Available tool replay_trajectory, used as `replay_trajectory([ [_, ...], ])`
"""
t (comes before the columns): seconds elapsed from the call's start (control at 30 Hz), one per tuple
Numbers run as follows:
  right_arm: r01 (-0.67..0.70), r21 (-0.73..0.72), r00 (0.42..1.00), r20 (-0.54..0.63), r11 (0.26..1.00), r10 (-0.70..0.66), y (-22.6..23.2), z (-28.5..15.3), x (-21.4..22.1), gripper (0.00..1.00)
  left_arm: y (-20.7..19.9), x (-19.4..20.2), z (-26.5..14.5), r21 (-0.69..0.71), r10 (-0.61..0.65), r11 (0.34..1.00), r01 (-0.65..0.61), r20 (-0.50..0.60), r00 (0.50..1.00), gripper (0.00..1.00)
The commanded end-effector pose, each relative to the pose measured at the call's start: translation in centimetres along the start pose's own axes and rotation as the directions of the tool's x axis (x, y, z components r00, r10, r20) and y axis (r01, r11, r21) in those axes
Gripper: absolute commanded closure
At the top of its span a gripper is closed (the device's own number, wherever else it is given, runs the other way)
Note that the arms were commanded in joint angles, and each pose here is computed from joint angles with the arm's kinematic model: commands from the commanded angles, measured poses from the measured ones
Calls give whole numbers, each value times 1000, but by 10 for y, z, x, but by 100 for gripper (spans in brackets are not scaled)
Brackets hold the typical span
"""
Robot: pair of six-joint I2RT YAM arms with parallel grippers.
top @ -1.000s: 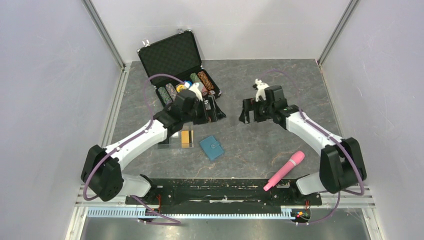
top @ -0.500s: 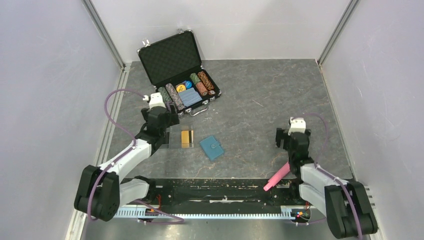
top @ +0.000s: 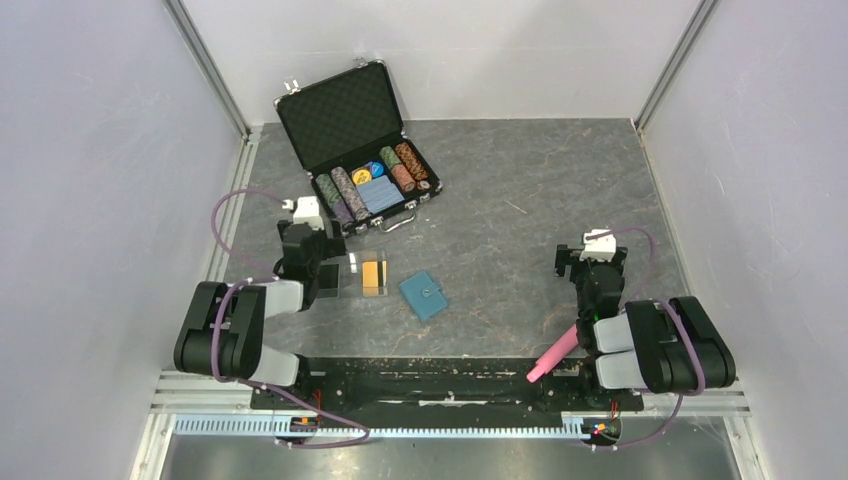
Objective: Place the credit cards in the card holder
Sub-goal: Reset both arms
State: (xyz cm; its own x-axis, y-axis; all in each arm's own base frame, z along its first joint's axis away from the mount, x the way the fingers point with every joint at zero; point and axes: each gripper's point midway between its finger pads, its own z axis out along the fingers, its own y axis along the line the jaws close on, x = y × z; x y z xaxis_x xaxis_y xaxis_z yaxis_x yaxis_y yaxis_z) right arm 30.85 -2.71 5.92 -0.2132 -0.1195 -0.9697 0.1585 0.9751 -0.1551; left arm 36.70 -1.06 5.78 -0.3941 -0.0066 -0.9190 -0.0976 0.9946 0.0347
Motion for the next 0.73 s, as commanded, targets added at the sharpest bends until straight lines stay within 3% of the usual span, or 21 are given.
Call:
replay_trajectory([
  [0.0, 40, -39, 990, 135, 998, -34, 2, -11, -20, 2, 8, -34, 1, 109, -57, 993, 33, 223, 973, 0],
  [0.03, 36, -36, 989, 144, 999, -31, 2, -12, -21, 2, 10, -35, -2, 102, -70, 994, 44, 263, 962, 0],
  [0.7, 36, -38, 988, 152, 999, -30, 2, -14, -22, 2, 5, -34, 2, 112, -45, 994, 20, 227, 973, 0],
])
